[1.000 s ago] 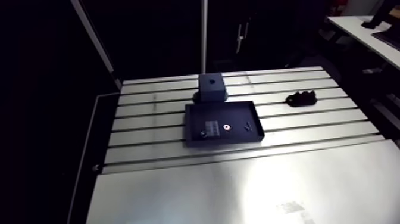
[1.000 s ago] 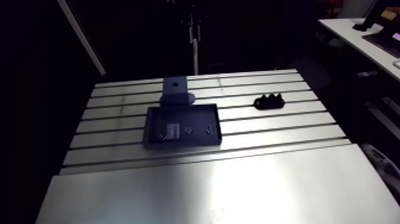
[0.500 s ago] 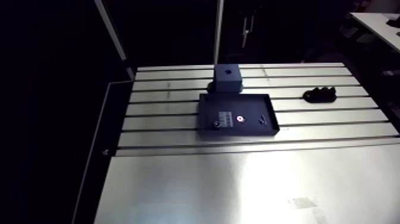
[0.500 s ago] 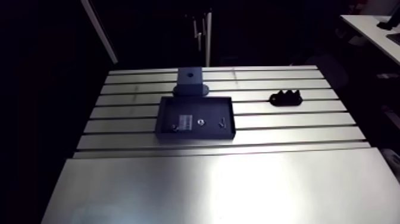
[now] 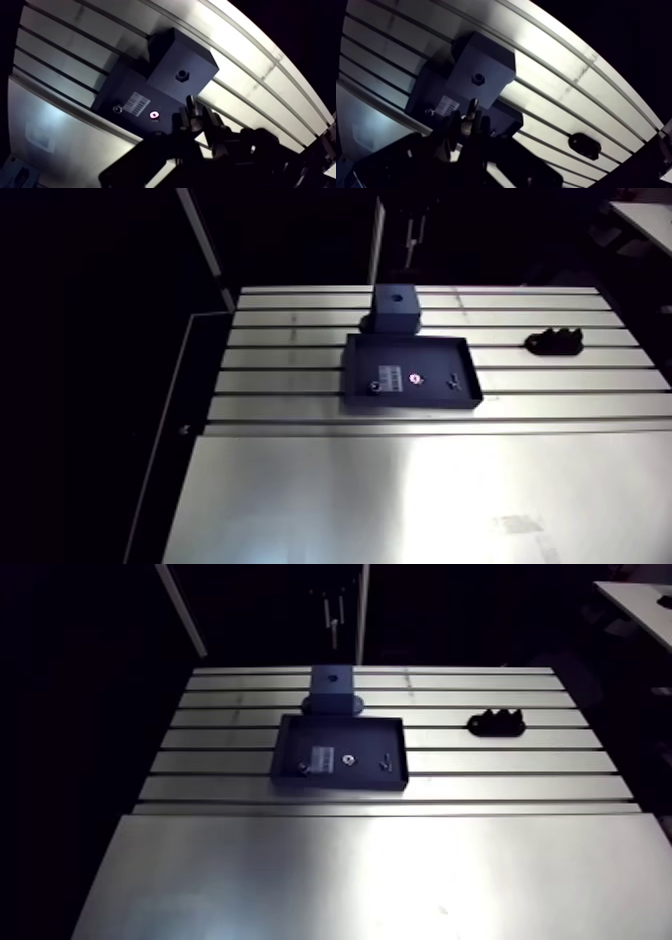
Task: Pick up the M10 bolt and insert it into the hex recess until seated.
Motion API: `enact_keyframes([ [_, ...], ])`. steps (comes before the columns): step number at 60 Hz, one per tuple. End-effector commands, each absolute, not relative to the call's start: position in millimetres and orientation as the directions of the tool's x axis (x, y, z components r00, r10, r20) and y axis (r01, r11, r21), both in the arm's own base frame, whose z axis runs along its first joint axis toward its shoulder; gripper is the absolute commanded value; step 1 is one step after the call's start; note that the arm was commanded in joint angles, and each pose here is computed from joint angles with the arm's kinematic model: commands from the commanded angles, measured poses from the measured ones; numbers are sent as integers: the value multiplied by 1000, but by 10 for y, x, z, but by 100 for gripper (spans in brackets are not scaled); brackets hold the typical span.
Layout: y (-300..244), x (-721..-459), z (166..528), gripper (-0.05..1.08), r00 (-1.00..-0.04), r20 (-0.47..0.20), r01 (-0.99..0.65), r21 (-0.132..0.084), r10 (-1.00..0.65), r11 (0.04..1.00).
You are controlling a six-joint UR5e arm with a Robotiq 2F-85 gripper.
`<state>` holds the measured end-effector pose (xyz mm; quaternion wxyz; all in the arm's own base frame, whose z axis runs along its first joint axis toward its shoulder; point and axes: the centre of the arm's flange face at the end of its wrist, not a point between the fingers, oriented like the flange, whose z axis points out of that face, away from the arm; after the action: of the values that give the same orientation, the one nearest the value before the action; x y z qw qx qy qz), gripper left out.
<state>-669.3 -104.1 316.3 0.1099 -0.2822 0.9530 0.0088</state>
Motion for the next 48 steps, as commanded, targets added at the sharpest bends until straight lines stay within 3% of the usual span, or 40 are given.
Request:
enact_keyframes([
  [1,-1065,-6717,3111,78,-820,-195,-543,-33,-538,839],
  [19,-1076,-6745,2959,78,-834,-193,-522,-26,-517,852],
  [48,-1075,-6711,2904,78,-833,-203,-520,-32,-515,854],
])
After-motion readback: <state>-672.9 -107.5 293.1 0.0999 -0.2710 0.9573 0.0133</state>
